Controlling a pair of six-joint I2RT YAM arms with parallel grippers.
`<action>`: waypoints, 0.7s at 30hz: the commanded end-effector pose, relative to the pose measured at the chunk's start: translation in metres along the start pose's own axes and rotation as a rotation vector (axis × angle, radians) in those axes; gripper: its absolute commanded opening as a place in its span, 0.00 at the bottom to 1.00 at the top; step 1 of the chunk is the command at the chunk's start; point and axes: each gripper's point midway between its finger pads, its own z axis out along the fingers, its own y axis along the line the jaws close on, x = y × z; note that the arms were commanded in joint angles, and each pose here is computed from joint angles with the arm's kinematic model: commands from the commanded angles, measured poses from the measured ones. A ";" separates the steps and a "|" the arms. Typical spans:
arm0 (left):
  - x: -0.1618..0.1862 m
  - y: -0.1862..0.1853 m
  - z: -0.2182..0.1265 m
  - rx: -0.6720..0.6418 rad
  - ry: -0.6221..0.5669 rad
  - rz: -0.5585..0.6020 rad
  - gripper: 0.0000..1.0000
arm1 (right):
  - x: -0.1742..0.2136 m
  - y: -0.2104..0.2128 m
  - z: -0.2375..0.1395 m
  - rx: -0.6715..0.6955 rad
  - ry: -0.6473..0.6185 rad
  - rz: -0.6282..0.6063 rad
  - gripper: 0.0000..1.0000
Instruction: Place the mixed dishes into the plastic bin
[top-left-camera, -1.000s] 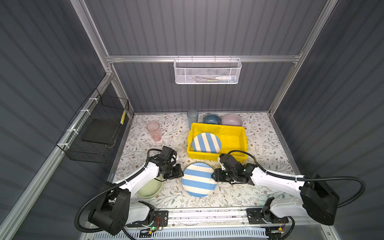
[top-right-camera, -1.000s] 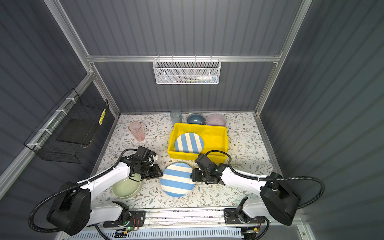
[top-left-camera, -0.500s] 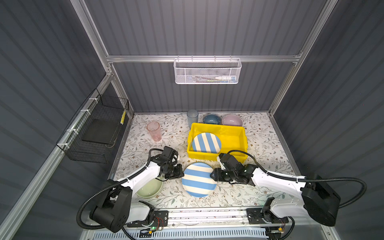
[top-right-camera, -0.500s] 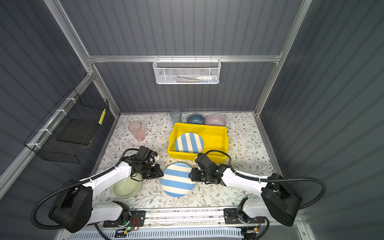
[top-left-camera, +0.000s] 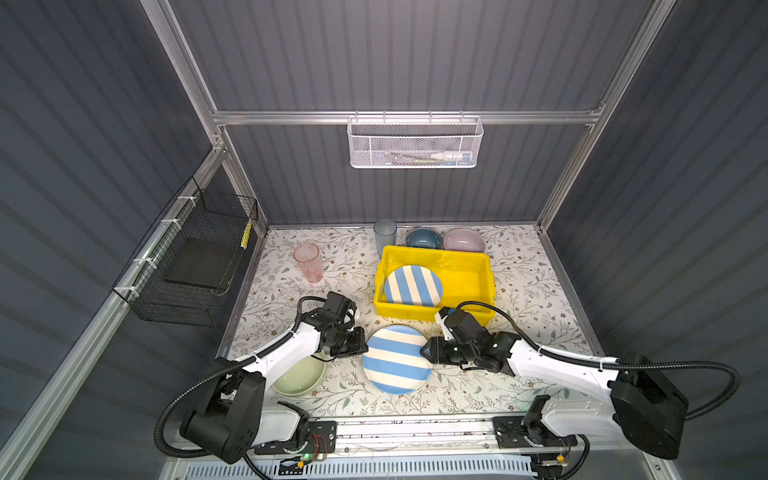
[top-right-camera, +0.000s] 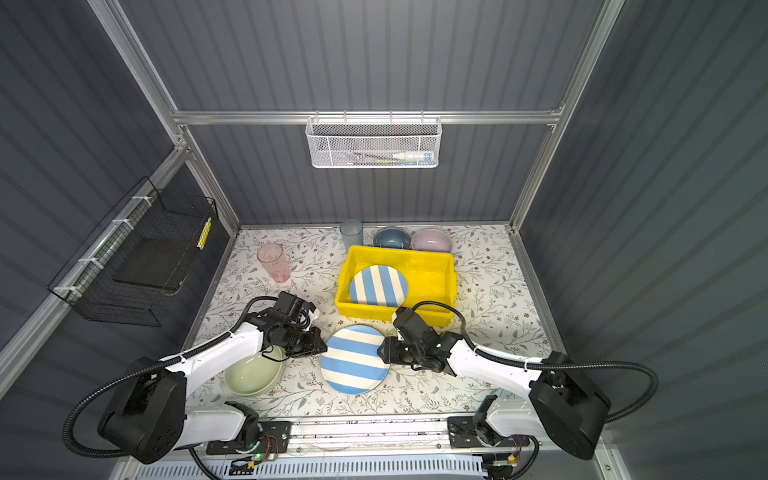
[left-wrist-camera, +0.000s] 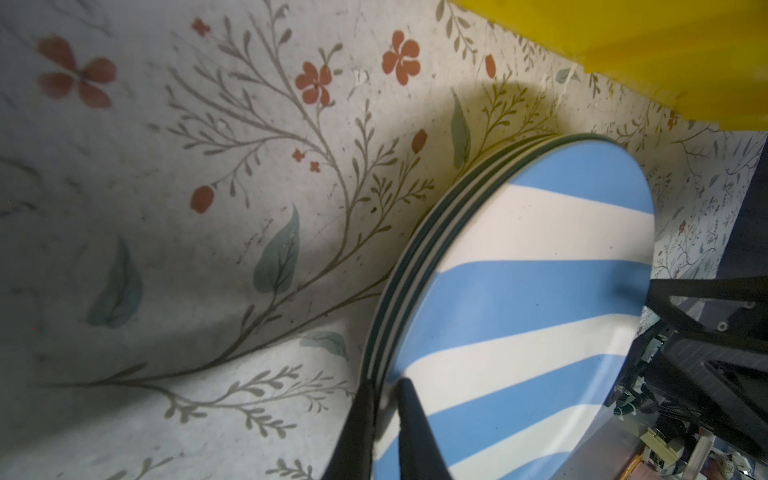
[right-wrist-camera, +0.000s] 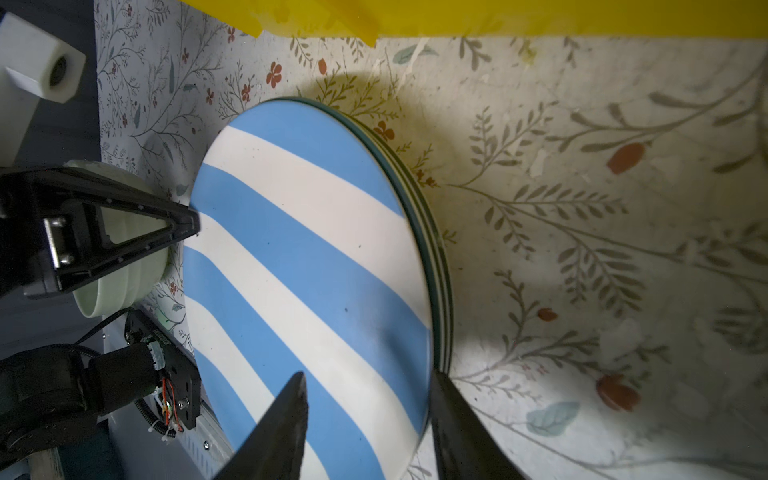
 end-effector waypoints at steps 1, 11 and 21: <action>0.014 0.010 0.009 -0.031 0.051 -0.018 0.12 | -0.009 0.024 -0.005 -0.124 -0.045 -0.008 0.46; 0.016 0.012 0.012 -0.027 0.058 -0.023 0.10 | -0.014 0.029 -0.012 -0.202 -0.092 0.013 0.43; 0.018 0.015 0.015 -0.036 0.063 -0.026 0.08 | -0.017 0.020 -0.013 -0.212 -0.130 0.046 0.39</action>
